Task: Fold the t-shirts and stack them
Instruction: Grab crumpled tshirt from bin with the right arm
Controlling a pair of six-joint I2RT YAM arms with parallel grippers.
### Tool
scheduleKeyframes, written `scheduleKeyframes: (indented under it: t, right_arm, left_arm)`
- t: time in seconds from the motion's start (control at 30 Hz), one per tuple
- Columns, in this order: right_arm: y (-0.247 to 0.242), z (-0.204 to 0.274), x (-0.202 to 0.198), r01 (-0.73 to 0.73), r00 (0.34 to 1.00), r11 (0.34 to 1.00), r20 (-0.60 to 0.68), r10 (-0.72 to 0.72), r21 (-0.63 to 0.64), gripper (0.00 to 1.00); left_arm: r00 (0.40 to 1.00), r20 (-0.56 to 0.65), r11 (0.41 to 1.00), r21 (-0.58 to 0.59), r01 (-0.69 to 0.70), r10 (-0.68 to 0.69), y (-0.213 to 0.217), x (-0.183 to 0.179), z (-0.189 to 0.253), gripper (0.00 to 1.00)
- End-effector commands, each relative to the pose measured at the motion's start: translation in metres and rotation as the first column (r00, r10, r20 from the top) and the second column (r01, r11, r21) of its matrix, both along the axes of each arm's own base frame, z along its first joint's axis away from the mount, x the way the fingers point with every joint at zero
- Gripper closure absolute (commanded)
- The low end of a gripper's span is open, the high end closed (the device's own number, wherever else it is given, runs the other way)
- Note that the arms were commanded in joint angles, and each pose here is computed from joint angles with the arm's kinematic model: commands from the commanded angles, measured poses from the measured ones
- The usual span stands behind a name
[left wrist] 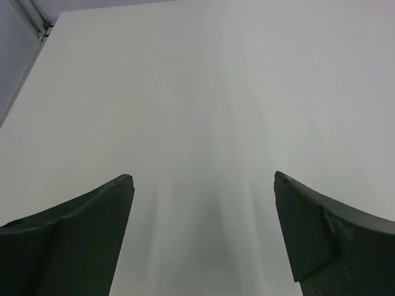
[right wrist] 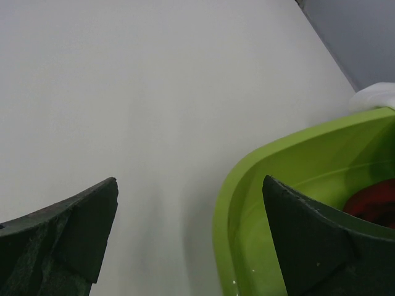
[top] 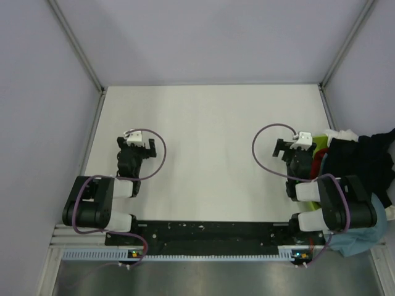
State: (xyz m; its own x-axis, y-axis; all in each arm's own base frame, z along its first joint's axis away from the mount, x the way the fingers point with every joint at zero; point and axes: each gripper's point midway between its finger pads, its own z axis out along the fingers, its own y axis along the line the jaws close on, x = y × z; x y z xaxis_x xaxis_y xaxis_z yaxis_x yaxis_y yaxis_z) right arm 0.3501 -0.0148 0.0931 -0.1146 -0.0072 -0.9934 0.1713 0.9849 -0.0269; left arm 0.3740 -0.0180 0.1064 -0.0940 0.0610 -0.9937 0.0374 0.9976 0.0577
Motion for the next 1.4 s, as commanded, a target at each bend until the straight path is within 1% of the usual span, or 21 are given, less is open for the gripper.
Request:
scheduleKeyframes:
  t: [0.0, 0.1, 0.17, 0.23, 0.27, 0.3, 0.37, 0.43, 0.5, 0.53, 0.6, 0.7, 0.77, 0.83, 0.9, 0.97, 1.03, 1.17, 1.23, 1.27, 1.37]
  right_arm:
    - [0.008, 0.025, 0.015, -0.074, 0.996, 0.997, 0.06, 0.071, 0.034, 0.01]
    - [0.027, 0.05, 0.024, -0.18, 0.983, 0.983, -0.025, 0.181, 0.032, 0.01]
    - [0.037, 0.095, 0.027, -0.205, 0.979, 0.971, 0.032, 0.203, 0.12, 0.01]
    - [0.074, 0.138, 0.022, -0.412, 0.91, 0.902, 0.101, 0.401, 0.128, 0.07]
    - [0.087, 0.16, 0.019, -0.472, 0.881, 0.869, 0.122, 0.458, 0.15, 0.1]
    - [0.095, 0.175, 0.015, -0.498, 0.867, 0.847, 0.11, 0.485, 0.188, 0.12]
    - [0.097, 0.214, 0.01, -0.494, 0.869, 0.837, 0.103, 0.484, 0.236, 0.13]
    - [0.081, 0.228, 0.005, -0.388, 0.919, 0.88, 0.042, 0.392, 0.272, 0.13]
    - [0.044, 0.244, -0.001, -0.184, 0.981, 0.941, 0.001, 0.192, 0.284, 0.12]
    - [0.014, 0.241, -0.007, -0.023, 0.999, 0.96, -0.041, 0.036, 0.281, 0.12]
    - [-0.024, 0.23, -0.024, 0.186, 0.981, 0.948, -0.103, -0.164, 0.26, 0.12]
    - [-0.085, 0.205, -0.052, 0.424, 0.906, 0.86, -0.141, -0.4, 0.285, 0.12]
    - [-0.12, 0.194, -0.077, 0.572, 0.819, 0.768, -0.14, -0.557, 0.288, 0.12]
    - [-0.153, 0.19, -0.109, 0.739, 0.664, 0.627, -0.108, -0.74, 0.247, 0.11]
    - [-0.173, 0.19, -0.131, 0.831, 0.536, 0.514, -0.056, -0.843, 0.211, 0.09]
    - [-0.188, 0.183, -0.146, 0.896, 0.418, 0.406, -0.035, -0.908, 0.182, 0.03]
    - [-0.2, 0.17, -0.155, 0.934, 0.324, 0.312, -0.043, -0.945, 0.177, 0.01]
    - [-0.221, 0.14, -0.161, 0.964, 0.225, 0.206, -0.098, -0.97, 0.17, 0.01]
    - [-0.23, 0.133, -0.165, 0.972, 0.191, 0.17, -0.117, -0.975, 0.165, 0.01]
    - [-0.234, 0.132, -0.165, 0.973, 0.183, 0.162, -0.121, -0.976, 0.162, 0.01]
    - [-0.24, 0.135, -0.153, 0.97, 0.226, 0.212, -0.12, -0.967, 0.121, 0.01]
  left_arm:
    - [0.998, 0.059, 1.0, -0.008, 0.008, -0.007, -0.001, 0.008, 0.018, 0.01]
    - [0.998, 0.058, 1.0, -0.01, 0.009, -0.009, -0.002, 0.008, 0.017, 0.01]
    - [0.998, 0.058, 1.0, -0.011, 0.011, -0.01, -0.002, 0.009, 0.017, 0.01]
    - [0.998, 0.062, 1.0, -0.007, 0.011, -0.011, -0.002, 0.01, 0.019, 0.01]
    - [0.999, 0.05, 1.0, -0.006, 0.014, -0.014, -0.003, 0.015, 0.024, 0.01]
    - [1.0, 0.026, 1.0, 0.001, 0.014, -0.014, -0.003, 0.021, 0.03, 0.01]
    - [0.987, -0.16, 1.0, 0.003, 0.028, -0.027, -0.007, 0.042, 0.034, 0.01]
    - [0.959, -0.26, 0.993, -0.001, 0.116, -0.112, -0.022, 0.063, 0.066, 0.05]
    - [0.911, -0.357, 0.978, -0.044, 0.205, -0.207, -0.04, 0.065, 0.083, 0.06]
    - [0.891, -0.373, 0.966, -0.073, 0.249, -0.258, -0.049, 0.064, 0.096, 0.06]
    - [0.86, -0.383, 0.942, -0.138, 0.307, -0.337, -0.065, 0.06, 0.119, 0.06]
    - [0.813, -0.394, 0.904, -0.19, 0.384, -0.428, -0.087, 0.051, 0.139, 0.06]
    - [0.799, -0.404, 0.895, -0.169, 0.413, -0.445, -0.098, 0.045, 0.148, 0.07]
    - [0.789, -0.414, 0.888, -0.135, 0.44, -0.454, -0.105, 0.039, 0.147, 0.07]
    - [0.776, -0.417, 0.875, -0.116, 0.47, -0.473, -0.111, 0.033, 0.144, 0.07]
    - [0.755, -0.431, 0.861, -0.118, 0.495, -0.494, -0.115, 0.027, 0.14, 0.08]
    - [0.737, -0.46, 0.858, -0.125, 0.499, -0.496, -0.115, 0.025, 0.137, 0.08]
    - [0.723, -0.508, 0.868, -0.11, 0.484, -0.468, -0.111, 0.024, 0.134, 0.08]
    - [0.737, -0.508, 0.878, -0.089, 0.47, -0.446, -0.106, 0.024, 0.135, 0.08]
    - [0.745, -0.504, 0.882, -0.078, 0.465, -0.437, -0.104, 0.024, 0.136, 0.08]
    - [0.765, -0.486, 0.887, -0.049, 0.459, -0.423, -0.1, 0.021, 0.14, 0.08]
